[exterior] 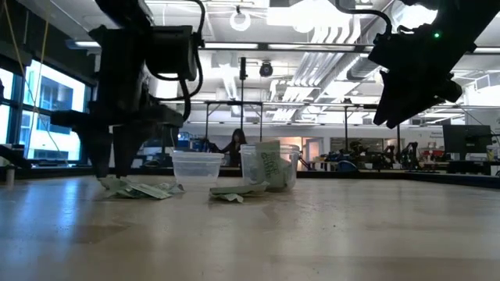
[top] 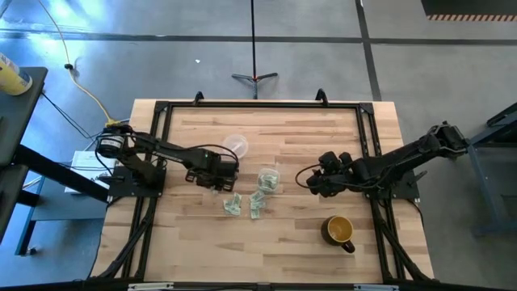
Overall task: Pick and place items into bin
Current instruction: Put the light green stevia packet into the transparent bin
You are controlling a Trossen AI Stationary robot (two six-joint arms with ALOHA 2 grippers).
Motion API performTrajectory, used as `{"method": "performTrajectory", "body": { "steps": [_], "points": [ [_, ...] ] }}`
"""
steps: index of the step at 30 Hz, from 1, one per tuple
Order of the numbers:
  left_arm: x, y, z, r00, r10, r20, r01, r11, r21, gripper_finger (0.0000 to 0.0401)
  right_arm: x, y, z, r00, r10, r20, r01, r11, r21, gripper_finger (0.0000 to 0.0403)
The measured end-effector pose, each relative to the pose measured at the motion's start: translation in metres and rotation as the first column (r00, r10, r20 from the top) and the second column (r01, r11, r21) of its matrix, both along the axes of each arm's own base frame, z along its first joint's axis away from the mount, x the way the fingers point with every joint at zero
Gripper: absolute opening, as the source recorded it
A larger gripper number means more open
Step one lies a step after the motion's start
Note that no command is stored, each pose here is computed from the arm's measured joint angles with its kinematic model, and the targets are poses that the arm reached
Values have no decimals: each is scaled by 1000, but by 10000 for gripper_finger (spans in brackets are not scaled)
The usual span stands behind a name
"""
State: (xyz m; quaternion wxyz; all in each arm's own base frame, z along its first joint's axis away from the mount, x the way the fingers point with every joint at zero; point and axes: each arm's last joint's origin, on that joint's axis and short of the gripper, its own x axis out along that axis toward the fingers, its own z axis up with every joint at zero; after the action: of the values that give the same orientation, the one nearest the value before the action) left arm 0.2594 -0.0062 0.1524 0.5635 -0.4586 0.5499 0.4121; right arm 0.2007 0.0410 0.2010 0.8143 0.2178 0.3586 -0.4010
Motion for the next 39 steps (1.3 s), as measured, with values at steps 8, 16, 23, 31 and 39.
{"method": "performTrajectory", "body": {
  "steps": [8, 16, 23, 31, 39],
  "points": [
    [6, 0, -14, 997, -73, -28, 72, 997, -10, 62, 0, 0, 0, 1000, -5, 6, 5, 1000, 0, 169],
    [22, 1, 10, 962, -268, 53, 264, 962, 74, 30, 1, 0, 0, 1000, -6, 11, 6, 1000, 4, 169],
    [72, 1, 89, 632, -740, 231, 602, 657, 454, 22, 1, 0, 0, 1000, -5, 10, 5, 1000, 6, 169],
    [131, 14, 82, 275, -952, 136, 754, 301, 584, 30, -3, 6, 6, 998, 1, 61, 1, 999, -37, 169],
    [165, 15, 50, 179, -984, 12, 868, 164, 469, 25, -14, 7, 19, 993, 3, 119, -2, 1000, -7, 169]
  ]
}}
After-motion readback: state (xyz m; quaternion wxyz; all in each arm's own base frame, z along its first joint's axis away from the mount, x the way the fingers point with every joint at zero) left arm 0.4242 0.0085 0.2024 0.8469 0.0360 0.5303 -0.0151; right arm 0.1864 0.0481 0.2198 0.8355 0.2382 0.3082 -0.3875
